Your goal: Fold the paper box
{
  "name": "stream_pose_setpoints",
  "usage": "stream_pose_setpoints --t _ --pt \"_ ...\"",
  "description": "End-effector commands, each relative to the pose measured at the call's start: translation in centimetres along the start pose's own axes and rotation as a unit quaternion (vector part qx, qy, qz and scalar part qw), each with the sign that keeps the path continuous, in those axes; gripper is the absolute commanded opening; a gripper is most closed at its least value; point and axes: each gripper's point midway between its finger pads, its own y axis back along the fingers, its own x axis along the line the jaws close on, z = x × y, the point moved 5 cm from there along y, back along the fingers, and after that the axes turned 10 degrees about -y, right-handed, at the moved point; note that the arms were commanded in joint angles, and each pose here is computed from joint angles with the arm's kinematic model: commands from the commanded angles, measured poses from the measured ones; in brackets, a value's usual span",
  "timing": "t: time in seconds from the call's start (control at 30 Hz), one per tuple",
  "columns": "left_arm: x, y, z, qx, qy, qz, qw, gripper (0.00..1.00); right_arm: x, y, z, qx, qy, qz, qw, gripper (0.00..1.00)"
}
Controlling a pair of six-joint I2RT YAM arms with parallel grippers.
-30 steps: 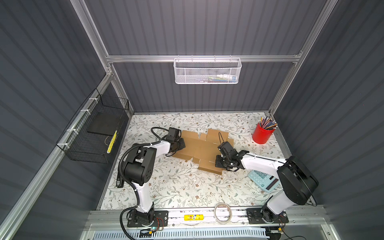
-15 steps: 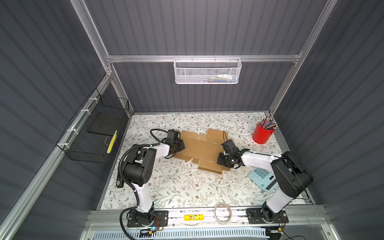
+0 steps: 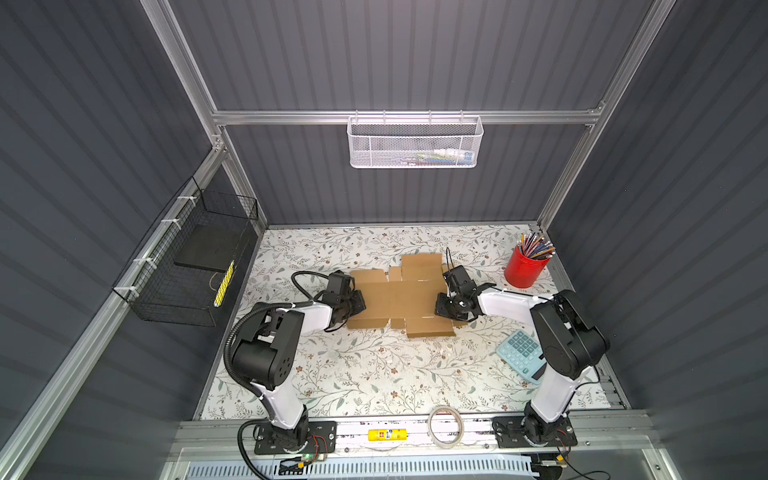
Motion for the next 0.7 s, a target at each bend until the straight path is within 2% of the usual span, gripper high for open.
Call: stream_pose_setpoints --t 0.0,0.17,0.47,0.67 --pt "1.5 0.3 -4.2 0.071 0.029 0.018 0.997 0.0 -1.1 -0.7 0.2 0.016 0.019 -0.044 0.999 0.0" --pt "0.9 1.2 -4.9 0.073 0.031 0.009 0.997 0.0 -0.2 -0.9 1.8 0.01 0.028 -0.04 0.999 0.0" --pt "-2.3 2.3 -7.0 0.072 0.02 -0.007 0.997 0.0 1.4 -1.5 4.6 -0.008 0.058 -0.026 0.998 0.0" --pt "-2.8 3.1 -6.1 0.057 0.011 0.003 0.998 0.0 2.4 0.2 5.8 -0.029 0.073 -0.017 0.997 0.0"
